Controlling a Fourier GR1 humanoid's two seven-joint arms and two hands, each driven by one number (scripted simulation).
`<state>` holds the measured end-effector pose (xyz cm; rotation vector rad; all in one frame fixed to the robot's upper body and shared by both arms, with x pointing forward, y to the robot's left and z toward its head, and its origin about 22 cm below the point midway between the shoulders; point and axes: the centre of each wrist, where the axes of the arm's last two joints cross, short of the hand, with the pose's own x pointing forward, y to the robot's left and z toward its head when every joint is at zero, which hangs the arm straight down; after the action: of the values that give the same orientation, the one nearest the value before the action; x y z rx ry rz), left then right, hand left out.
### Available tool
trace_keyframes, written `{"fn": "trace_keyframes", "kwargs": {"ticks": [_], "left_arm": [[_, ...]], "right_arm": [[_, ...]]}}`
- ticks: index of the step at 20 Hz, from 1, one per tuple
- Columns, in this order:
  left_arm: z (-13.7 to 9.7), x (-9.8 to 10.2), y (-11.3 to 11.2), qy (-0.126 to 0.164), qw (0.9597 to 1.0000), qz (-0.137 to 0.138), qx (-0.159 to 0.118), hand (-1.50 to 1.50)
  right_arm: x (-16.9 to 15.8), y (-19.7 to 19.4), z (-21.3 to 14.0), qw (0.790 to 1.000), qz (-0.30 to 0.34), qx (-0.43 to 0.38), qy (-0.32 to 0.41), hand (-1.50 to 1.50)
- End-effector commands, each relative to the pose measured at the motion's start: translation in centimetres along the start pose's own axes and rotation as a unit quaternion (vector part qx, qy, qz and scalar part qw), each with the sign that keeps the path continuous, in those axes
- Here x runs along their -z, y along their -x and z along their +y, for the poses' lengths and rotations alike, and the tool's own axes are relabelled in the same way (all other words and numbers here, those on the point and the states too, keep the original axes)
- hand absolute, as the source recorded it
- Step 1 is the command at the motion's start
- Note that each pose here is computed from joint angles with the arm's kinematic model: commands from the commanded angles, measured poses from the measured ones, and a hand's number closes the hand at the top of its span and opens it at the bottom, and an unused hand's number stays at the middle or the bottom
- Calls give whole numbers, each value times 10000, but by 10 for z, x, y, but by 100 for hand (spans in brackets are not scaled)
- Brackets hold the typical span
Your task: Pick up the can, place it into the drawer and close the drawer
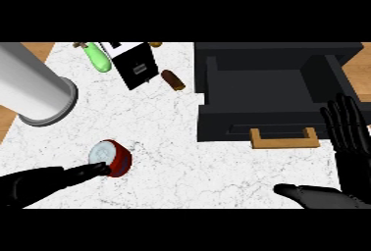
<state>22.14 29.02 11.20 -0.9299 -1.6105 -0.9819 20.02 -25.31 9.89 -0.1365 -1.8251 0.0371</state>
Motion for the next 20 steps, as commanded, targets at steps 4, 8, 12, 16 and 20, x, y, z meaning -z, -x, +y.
{"fn": "trace_keyframes", "kwargs": {"ticks": [4,8,12,16,20], "left_arm": [[48,-63,-23,416,9986,99,-311,-150],[58,-58,-10,282,9982,301,-426,-150],[62,-67,-6,213,9984,323,-415,-150],[83,-49,-4,96,9985,401,-360,-150],[61,-52,12,67,9981,443,-432,-150]], "right_arm": [[-19,0,-21,9997,131,-13,204,-150],[-31,2,-6,9995,276,-4,154,-150],[-31,16,-15,9996,163,-2,216,-150],[-31,-6,-40,9997,196,-95,73,-150],[-46,17,-40,9996,193,-66,207,-150]]}}
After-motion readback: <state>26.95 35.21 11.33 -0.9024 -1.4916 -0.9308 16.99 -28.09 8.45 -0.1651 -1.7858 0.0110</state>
